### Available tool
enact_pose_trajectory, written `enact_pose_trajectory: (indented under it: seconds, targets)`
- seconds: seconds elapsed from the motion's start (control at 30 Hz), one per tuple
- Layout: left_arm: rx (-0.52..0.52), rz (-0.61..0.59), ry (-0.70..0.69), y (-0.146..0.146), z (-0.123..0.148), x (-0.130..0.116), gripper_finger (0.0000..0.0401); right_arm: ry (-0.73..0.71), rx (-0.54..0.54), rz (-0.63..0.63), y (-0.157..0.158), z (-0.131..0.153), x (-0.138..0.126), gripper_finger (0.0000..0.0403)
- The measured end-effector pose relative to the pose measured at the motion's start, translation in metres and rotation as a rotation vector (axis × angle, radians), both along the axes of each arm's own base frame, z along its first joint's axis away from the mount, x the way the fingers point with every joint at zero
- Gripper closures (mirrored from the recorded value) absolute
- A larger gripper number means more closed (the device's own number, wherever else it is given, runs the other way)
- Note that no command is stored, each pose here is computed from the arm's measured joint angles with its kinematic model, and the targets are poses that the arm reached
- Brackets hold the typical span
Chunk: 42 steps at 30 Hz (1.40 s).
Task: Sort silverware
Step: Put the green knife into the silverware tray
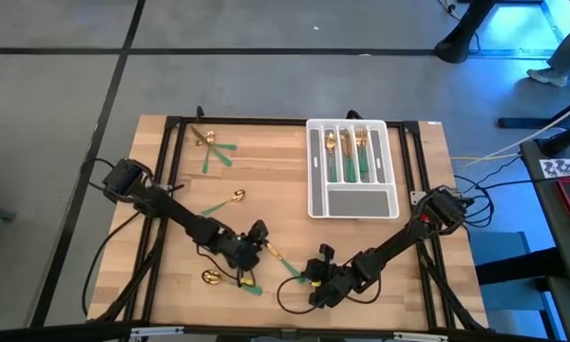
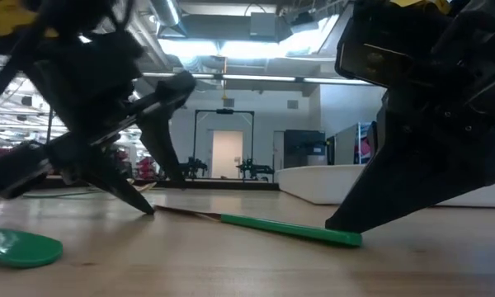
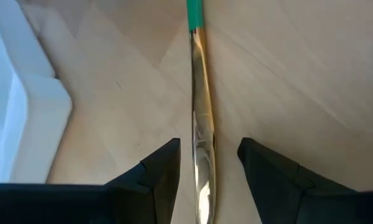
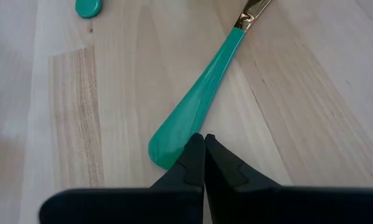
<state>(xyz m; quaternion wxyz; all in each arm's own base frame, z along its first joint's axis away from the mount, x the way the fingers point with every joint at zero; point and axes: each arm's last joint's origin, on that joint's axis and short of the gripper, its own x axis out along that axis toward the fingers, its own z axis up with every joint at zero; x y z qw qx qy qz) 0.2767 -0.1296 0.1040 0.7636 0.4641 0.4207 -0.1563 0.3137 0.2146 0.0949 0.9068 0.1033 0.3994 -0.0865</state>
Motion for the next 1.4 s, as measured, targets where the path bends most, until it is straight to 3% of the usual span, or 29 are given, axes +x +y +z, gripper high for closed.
enact_pose_trajectory:
  seconds: [0.23,0.47,0.73,0.93,1.4]
  targets:
    - [0.005,-0.027,0.022,0.011,0.001,0.008,0.0235,-0.004,-0.002,-0.004,0.000,0.000,0.000,0.0400]
    - [0.088,-0.097,-0.010,0.012,0.001,0.012,0.0235,-0.006,-0.002,-0.004,0.000,0.000,0.000,0.0400]
    - [0.153,-0.015,-0.056,0.010,-0.013,0.017,0.0235,-0.007,-0.001,-0.004,0.000,0.000,0.000,0.0400]
    - [0.119,0.027,-0.090,0.010,-0.014,0.020,0.0236,-0.008,-0.001,-0.004,0.000,0.000,0.000,0.0400]
    - [0.050,0.026,-0.087,0.018,-0.017,0.026,0.0317,-0.019,0.006,-0.002,0.001,0.001,0.001,0.0400]
